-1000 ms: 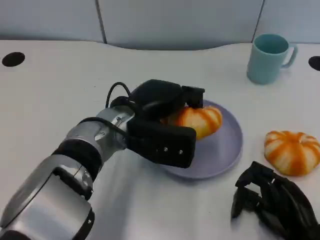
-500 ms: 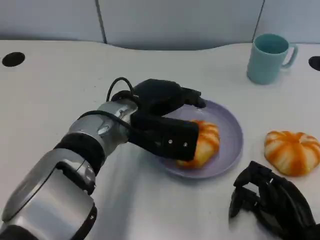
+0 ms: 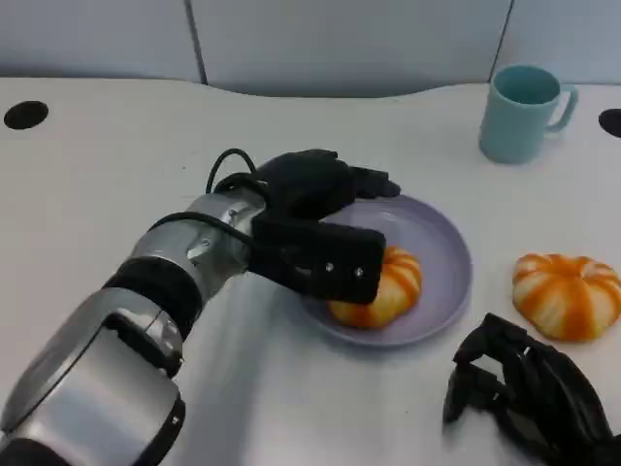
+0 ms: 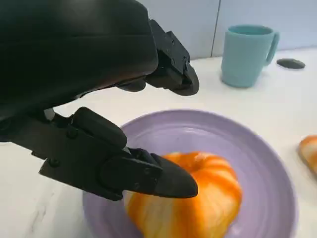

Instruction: Grasp the bread from the table and place it into the plate.

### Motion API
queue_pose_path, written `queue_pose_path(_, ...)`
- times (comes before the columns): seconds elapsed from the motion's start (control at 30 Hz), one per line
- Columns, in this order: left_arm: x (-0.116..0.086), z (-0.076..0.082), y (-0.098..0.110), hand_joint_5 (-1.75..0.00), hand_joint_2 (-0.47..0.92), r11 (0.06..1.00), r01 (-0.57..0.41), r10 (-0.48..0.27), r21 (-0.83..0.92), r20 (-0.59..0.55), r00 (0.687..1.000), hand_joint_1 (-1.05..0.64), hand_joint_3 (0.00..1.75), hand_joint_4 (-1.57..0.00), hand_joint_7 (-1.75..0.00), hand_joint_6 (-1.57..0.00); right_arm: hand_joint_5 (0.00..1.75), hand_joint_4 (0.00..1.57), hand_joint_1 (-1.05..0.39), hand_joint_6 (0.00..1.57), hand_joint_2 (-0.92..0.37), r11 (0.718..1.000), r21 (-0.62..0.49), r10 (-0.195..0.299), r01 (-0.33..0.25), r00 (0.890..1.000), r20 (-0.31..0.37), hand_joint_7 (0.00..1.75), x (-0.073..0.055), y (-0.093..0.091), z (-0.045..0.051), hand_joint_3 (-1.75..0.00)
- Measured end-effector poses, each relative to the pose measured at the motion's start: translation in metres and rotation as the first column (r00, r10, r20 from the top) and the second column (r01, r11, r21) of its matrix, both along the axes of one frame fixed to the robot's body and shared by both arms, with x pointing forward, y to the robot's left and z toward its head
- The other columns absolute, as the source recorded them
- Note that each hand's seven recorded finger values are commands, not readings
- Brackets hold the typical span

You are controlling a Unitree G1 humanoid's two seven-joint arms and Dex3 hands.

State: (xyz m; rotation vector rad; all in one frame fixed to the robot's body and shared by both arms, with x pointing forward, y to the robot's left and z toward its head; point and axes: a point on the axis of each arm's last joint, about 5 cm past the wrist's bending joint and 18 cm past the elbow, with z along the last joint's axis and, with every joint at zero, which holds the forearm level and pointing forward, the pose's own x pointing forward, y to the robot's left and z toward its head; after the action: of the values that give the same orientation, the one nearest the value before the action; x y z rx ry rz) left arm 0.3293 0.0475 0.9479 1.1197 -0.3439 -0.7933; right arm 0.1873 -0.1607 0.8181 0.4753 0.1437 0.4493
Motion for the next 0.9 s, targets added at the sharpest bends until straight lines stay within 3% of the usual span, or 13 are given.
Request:
queue_pose_path(0.1, 0.003, 0.006, 0.011, -0.43, 0.92, 0.991, -0.025, 0.021, -0.129, -0.036, 0.999, -0.79, 0.24, -0.01, -0.11, -0.32, 1.71, 0.65, -0.57, 0.63, -0.92, 1.0, 0.01, 0.0, 0.0, 1.0, -0.005, 1.38, 0.0, 0.0, 0.0002, -0.31)
queue_pose_path(0.2, 0.003, 0.003, 0.019, -0.44, 0.92, 0.985, -0.045, 0.033, -0.169, -0.076, 0.997, -0.79, 0.24, -0.01, -0.11, -0.32, 1.72, 0.65, -0.57, 0.63, -0.92, 1.0, 0.01, 0.0, 0.0, 1.0, -0.007, 1.38, -0.001, -0.001, 0.0004, -0.31)
queue_pose_path(0.27, 0.002, -0.001, 0.023, -0.51, 0.92, 0.978, -0.053, 0.031, -0.2, -0.111, 0.993, -0.71, 0.21, -0.12, -0.12, -0.35, 1.72, 0.64, -0.56, 0.63, -0.92, 1.0, 0.01, 0.002, -0.002, 1.0, -0.001, 1.39, 0.0, 0.0, 0.0016, -0.33)
queue_pose_path(0.37, -0.004, -0.011, 0.042, -0.55, 0.92, 0.914, -0.091, 0.008, -0.396, -0.207, 0.978, -0.69, 0.18, -0.19, -0.11, -0.36, 1.73, 0.62, -0.55, 0.61, -0.92, 1.0, 0.007, -0.002, 0.002, 1.0, 0.001, 1.4, -0.001, -0.001, 0.002, -0.34)
queue_pose_path(0.53, -0.012, -0.025, 0.068, -0.58, 0.92, 0.798, -0.16, -0.032, -0.58, -0.307, 0.951, -0.72, 0.21, -0.23, -0.11, -0.38, 1.74, 0.63, -0.57, 0.62, -0.92, 1.0, 0.003, -0.005, 0.005, 1.0, -0.002, 1.4, -0.001, -0.003, 0.0016, -0.33)
queue_pose_path(0.73, -0.016, -0.03, 0.079, -0.58, 0.92, 0.75, -0.17, -0.067, -0.639, -0.329, 0.942, -0.72, 0.21, -0.23, -0.1, -0.39, 1.73, 0.64, -0.58, 0.63, -0.92, 1.0, 0.001, -0.005, 0.005, 1.0, -0.003, 1.39, -0.001, -0.003, 0.0016, -0.33)
queue_pose_path(0.77, -0.016, -0.029, 0.079, -0.69, 0.92, 0.749, -0.167, -0.068, -0.641, -0.325, 0.943, -0.69, 0.23, -0.4, -0.16, -0.52, 1.73, 0.63, -0.56, 0.62, -0.92, 1.0, 0.001, -0.005, 0.005, 1.0, -0.003, 1.39, -0.001, -0.003, 0.0016, -0.34)
queue_pose_path(0.8, -0.018, -0.029, 0.082, -0.73, 0.92, 0.711, -0.18, -0.081, -0.68, -0.333, 0.939, -0.68, 0.24, -0.46, -0.18, -0.56, 1.72, 0.63, -0.56, 0.62, -0.92, 1.0, 0.001, -0.002, 0.002, 1.0, -0.001, 1.39, 0.0, -0.003, 0.0018, -0.34)
queue_pose_path(0.9, -0.035, -0.047, 0.093, -0.81, 0.92, 0.448, -0.274, -0.161, -0.851, -0.378, 0.912, -0.66, 0.25, -0.57, -0.22, -0.68, 1.73, 0.62, -0.57, 0.62, -0.92, 1.0, -0.003, -0.004, 0.004, 1.0, -0.001, 1.39, 0.0, -0.004, 0.0015, -0.34)
